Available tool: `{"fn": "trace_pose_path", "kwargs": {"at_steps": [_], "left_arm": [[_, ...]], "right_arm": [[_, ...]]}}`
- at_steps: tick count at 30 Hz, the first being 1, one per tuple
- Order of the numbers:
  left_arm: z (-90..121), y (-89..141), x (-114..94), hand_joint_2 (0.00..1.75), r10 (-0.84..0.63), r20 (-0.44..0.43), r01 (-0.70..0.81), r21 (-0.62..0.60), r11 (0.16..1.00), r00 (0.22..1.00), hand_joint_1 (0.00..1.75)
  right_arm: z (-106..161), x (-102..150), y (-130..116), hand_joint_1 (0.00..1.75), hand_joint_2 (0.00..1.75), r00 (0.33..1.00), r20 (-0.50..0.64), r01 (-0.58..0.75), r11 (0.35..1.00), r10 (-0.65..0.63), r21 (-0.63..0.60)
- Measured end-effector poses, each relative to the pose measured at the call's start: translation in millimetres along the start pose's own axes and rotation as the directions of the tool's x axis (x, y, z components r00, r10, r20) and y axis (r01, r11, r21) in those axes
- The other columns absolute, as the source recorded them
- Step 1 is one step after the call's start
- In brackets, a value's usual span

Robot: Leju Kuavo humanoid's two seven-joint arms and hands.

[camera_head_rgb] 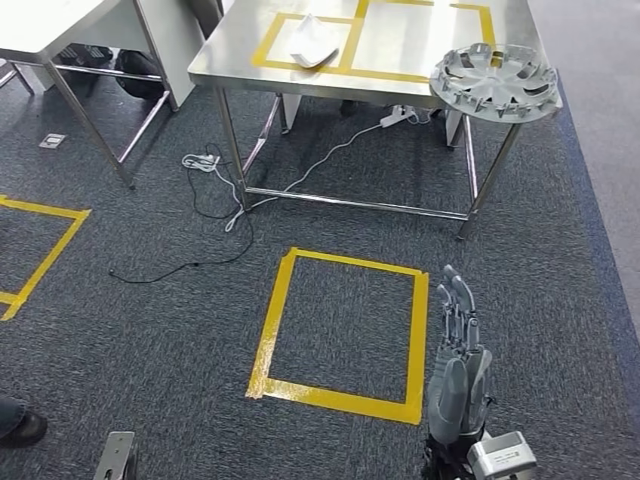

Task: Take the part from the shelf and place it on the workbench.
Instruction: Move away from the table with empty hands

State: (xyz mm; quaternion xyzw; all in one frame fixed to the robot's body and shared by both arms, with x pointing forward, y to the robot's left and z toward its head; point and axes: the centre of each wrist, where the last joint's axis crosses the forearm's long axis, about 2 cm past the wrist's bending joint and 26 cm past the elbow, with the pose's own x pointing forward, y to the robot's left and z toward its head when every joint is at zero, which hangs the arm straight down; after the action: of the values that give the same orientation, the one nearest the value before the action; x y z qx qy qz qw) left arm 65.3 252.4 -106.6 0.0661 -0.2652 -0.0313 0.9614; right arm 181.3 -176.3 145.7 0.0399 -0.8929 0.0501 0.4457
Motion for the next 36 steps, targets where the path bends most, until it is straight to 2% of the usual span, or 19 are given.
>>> {"fn": "trace_pose_path", "kwargs": {"at_steps": [15, 36], "left_arm": [[0.7, 0.2, -1.8, 0.00, -0.006, -0.001, 0.006, 0.000, 1.000, 1.000, 0.00], [0.7, 0.0, -1.6, 0.00, -0.002, 0.001, 0.002, 0.005, 1.000, 1.000, 0.00]], "right_arm": [[-0.5, 0.8, -0.3, 0.00, 0.00, 0.999, 0.014, -0.048, 0.999, 0.048, -0.007], [0.0, 0.5, 0.1, 0.00, 0.00, 0.999, 0.008, -0.046, 0.999, 0.046, -0.002]]}}
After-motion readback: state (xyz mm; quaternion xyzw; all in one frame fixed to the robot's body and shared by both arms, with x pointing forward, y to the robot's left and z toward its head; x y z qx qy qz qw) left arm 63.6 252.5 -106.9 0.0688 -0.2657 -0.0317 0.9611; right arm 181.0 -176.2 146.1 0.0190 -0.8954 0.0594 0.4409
